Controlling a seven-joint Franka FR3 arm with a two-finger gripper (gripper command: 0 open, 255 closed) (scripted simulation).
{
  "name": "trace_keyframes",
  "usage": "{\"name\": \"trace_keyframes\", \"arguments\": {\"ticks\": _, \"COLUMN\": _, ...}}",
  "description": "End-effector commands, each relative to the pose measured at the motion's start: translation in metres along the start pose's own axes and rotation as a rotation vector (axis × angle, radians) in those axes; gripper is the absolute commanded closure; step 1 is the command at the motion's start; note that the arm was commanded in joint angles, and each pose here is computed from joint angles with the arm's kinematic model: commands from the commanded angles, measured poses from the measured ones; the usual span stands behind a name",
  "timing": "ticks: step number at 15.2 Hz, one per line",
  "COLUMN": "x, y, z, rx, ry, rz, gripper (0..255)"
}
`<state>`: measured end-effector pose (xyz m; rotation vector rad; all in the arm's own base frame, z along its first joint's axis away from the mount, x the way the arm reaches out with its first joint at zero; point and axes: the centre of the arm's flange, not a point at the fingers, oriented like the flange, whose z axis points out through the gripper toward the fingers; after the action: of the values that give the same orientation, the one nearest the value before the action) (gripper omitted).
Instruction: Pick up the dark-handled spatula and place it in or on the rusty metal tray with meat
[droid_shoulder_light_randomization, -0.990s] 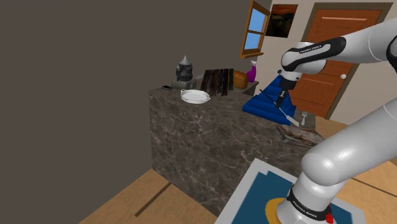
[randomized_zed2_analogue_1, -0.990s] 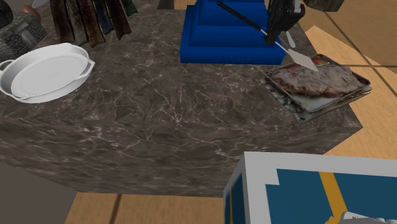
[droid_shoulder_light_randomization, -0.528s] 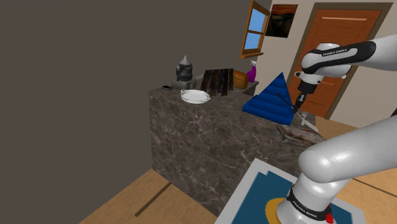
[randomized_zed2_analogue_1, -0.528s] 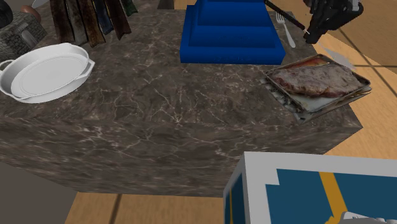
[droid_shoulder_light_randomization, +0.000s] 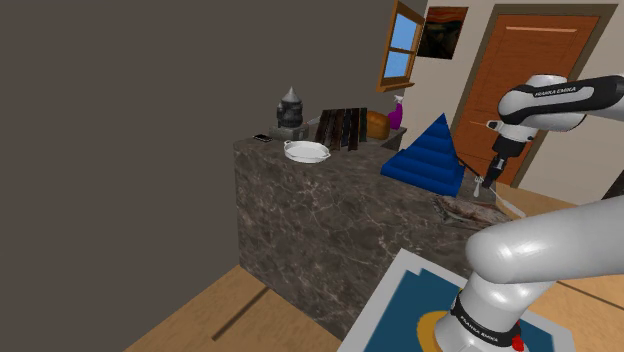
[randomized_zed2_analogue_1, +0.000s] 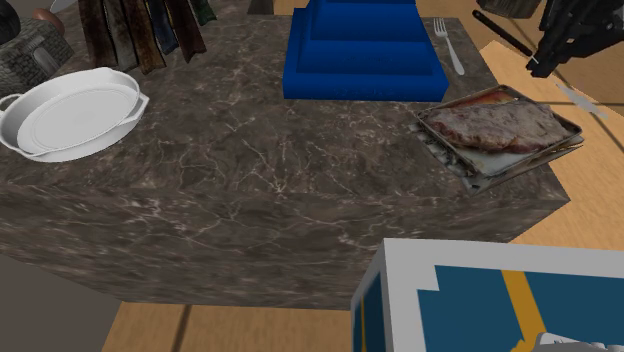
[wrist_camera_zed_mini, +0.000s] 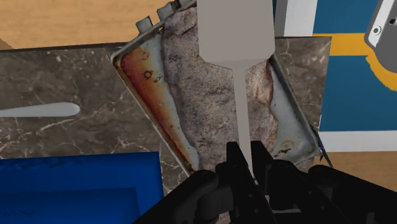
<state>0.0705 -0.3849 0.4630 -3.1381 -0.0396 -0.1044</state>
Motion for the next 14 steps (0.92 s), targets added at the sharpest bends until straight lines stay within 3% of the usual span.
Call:
{"name": "trace_keyframes", "arguments": {"ticks": 1, "x": -0.002, "y": -0.001, "z": 0.011, "rx": 0.0, "ry": 0.0, "rz": -0.001, "gripper": 255}}
{"name": "trace_keyframes", "arguments": {"ticks": 14, "x": -0.006, "y": -0.001, "z": 0.073, "rx": 0.0, "ry": 0.0, "rz": -0.001, "gripper": 255}}
